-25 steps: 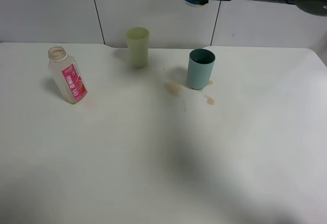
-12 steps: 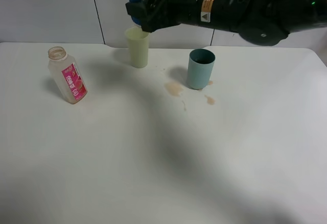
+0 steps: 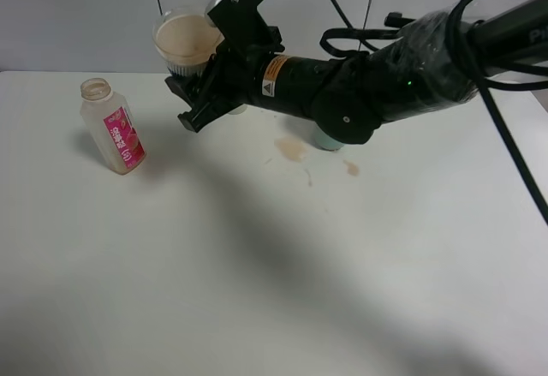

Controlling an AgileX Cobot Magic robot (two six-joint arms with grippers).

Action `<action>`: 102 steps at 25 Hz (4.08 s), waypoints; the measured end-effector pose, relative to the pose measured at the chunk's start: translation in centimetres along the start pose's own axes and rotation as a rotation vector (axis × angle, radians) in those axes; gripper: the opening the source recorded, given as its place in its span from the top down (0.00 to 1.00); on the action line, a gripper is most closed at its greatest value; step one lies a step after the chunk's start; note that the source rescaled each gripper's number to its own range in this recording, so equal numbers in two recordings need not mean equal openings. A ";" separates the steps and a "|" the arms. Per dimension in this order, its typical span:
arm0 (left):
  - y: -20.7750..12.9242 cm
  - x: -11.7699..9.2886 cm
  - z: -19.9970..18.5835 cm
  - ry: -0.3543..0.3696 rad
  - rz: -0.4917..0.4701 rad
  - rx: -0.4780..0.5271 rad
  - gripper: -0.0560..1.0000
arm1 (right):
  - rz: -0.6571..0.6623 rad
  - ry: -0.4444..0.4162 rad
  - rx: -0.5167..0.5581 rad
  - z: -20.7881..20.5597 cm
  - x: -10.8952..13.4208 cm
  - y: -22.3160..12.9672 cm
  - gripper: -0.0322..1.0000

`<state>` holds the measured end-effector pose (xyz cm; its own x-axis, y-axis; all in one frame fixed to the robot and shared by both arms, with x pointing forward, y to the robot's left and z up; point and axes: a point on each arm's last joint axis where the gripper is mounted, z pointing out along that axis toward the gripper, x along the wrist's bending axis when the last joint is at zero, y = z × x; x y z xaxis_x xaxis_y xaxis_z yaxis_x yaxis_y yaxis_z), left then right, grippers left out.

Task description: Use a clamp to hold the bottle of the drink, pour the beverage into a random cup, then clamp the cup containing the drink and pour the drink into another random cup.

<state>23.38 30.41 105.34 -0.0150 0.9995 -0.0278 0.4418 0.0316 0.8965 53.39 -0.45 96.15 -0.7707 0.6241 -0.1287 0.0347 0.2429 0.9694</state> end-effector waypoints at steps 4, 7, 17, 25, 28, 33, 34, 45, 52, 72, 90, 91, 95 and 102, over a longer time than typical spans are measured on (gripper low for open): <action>0.0 0.0 0.0 0.000 0.000 0.000 0.00 | 0.043 0.011 0.036 0.6 0.6 -1.4 0.97; 0.0 0.0 0.0 0.000 0.000 0.000 0.00 | 0.070 0.060 0.077 1.3 1.6 -3.5 0.97; 0.0 0.0 0.0 0.000 0.000 0.000 0.00 | 0.096 0.152 0.159 2.4 4.2 -8.0 0.97; 0.0 0.0 0.0 0.000 0.000 0.000 0.00 | 0.079 0.229 0.156 2.8 5.3 -10.3 0.97; 0.0 0.0 0.0 0.000 0.000 0.000 0.00 | 0.096 0.246 0.167 2.9 5.5 -11.2 0.97; 0.0 0.0 0.0 0.000 0.000 0.000 0.00 | 0.105 0.253 0.177 2.9 5.7 -11.8 0.97; 0.0 0.0 0.0 0.000 0.000 0.000 0.00 | 0.105 0.254 0.177 2.9 5.7 -11.8 0.97; 0.0 0.0 0.0 0.000 0.000 0.000 0.00 | 0.091 0.269 0.175 2.9 5.8 -11.8 0.97; 0.0 0.0 0.0 0.000 0.000 0.000 0.00 | 0.095 0.269 0.174 2.9 5.8 -11.8 0.85; 0.0 0.0 0.0 0.000 0.000 0.000 0.00 | 0.081 0.200 0.112 1.0 4.7 -6.8 0.00; 0.0 0.0 0.0 0.000 0.000 0.000 0.00 | -0.011 0.014 -0.046 -9.8 1.2 3.4 0.00; 0.0 0.0 0.0 0.000 0.000 0.000 0.00 | -0.012 -0.002 -0.039 -10.2 0.7 3.8 0.00; 0.0 0.0 0.0 0.000 0.000 0.000 0.00 | -0.021 -0.065 -0.023 -12.2 -1.6 5.2 0.00; 0.0 0.0 0.0 0.000 0.000 0.000 0.00 | 0.106 -0.249 0.102 -15.1 -6.7 4.7 0.00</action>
<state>23.38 30.41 105.34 -0.0150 0.9995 -0.0278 0.4418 0.0316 0.8965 49.09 -14.69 104.77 -0.5800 0.8099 -0.0874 0.1804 0.2323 0.9558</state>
